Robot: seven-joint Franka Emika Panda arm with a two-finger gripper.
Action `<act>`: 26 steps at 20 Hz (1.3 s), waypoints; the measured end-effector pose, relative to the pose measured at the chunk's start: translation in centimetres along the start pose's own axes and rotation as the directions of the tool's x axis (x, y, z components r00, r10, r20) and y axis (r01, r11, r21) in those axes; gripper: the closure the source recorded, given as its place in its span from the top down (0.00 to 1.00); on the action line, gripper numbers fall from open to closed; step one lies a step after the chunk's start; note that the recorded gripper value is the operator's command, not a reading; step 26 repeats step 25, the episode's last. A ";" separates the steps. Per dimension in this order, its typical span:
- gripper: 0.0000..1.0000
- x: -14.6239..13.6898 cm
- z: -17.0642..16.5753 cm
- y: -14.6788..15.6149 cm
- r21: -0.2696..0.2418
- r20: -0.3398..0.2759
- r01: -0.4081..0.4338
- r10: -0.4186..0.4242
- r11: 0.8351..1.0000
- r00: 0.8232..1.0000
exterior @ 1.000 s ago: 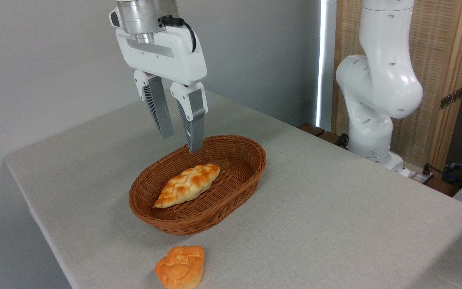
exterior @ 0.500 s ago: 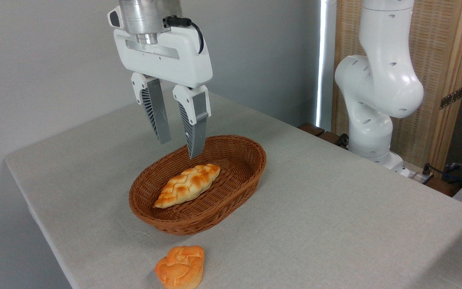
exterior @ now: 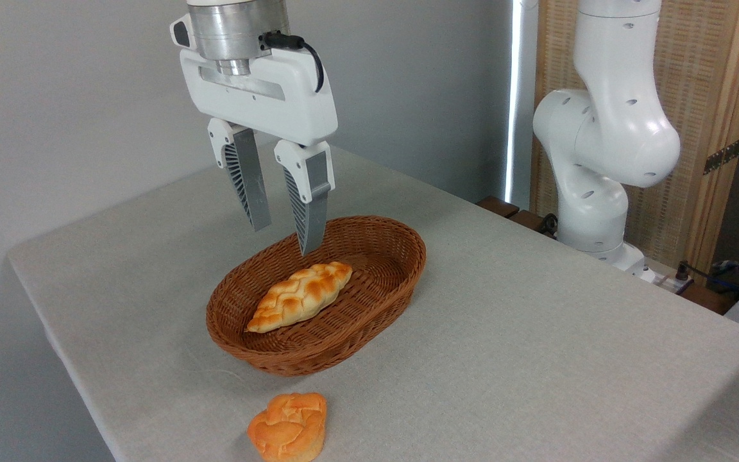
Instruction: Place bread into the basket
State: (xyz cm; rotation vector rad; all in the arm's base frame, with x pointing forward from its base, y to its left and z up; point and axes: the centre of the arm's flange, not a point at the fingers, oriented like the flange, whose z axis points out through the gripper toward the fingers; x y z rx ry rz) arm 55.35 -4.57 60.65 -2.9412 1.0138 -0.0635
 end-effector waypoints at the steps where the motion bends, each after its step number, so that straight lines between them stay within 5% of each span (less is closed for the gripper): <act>1: 1.00 0.0 0.0 0.0 0.000 0.000 -0.001 0.001 1.000 1.000; 26: 1.00 0.1 0.4 0.0 -0.002 0.007 -0.001 0.001 1.000 1.000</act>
